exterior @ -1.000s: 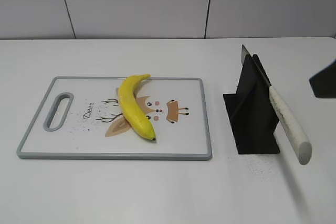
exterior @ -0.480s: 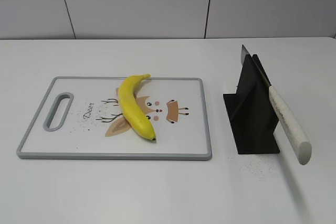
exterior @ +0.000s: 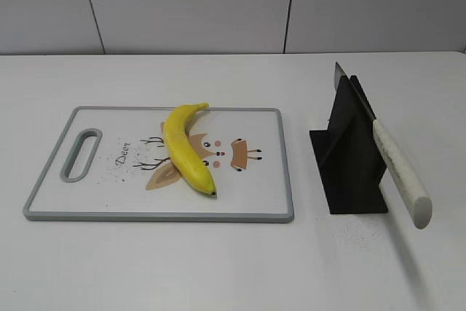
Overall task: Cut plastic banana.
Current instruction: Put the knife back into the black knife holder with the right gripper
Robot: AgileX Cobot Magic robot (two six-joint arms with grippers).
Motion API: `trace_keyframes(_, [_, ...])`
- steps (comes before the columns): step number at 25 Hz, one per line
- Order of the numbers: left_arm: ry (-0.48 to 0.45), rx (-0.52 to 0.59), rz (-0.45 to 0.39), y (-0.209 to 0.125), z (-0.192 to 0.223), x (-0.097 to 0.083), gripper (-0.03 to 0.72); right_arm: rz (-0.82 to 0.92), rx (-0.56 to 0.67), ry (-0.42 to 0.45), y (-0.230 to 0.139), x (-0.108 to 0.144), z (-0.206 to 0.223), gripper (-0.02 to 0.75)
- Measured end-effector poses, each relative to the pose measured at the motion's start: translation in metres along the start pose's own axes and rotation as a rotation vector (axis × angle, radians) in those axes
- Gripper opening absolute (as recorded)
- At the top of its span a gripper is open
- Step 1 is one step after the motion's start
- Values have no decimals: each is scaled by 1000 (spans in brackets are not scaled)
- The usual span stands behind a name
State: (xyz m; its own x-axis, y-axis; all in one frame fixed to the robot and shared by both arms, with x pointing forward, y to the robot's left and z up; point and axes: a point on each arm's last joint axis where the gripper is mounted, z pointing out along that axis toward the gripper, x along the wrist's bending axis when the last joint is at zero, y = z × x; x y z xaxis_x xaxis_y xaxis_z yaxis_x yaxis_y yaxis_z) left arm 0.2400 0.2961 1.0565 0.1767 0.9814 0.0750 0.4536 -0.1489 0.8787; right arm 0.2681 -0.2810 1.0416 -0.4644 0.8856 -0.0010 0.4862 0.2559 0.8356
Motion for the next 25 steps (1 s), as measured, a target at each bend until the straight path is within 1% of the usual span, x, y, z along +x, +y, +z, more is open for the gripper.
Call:
trace_keyframes(6, [0, 1, 0, 0, 0, 0, 590, -31, -142, -6, -15, 1, -18, 578])
trace_keyframes(17, [-1, -1, -4, 0, 0, 0, 589, -19, -156, -15, -16, 2, -21, 574])
trace_keyframes(20, [-1, -1, -4, 0, 0, 0, 589, 23, -156, -41, -16, 3, -20, 573])
trace_keyframes(25, [-1, -1, -4, 0, 0, 0, 589, 98, -158, -155, -15, 3, -19, 573])
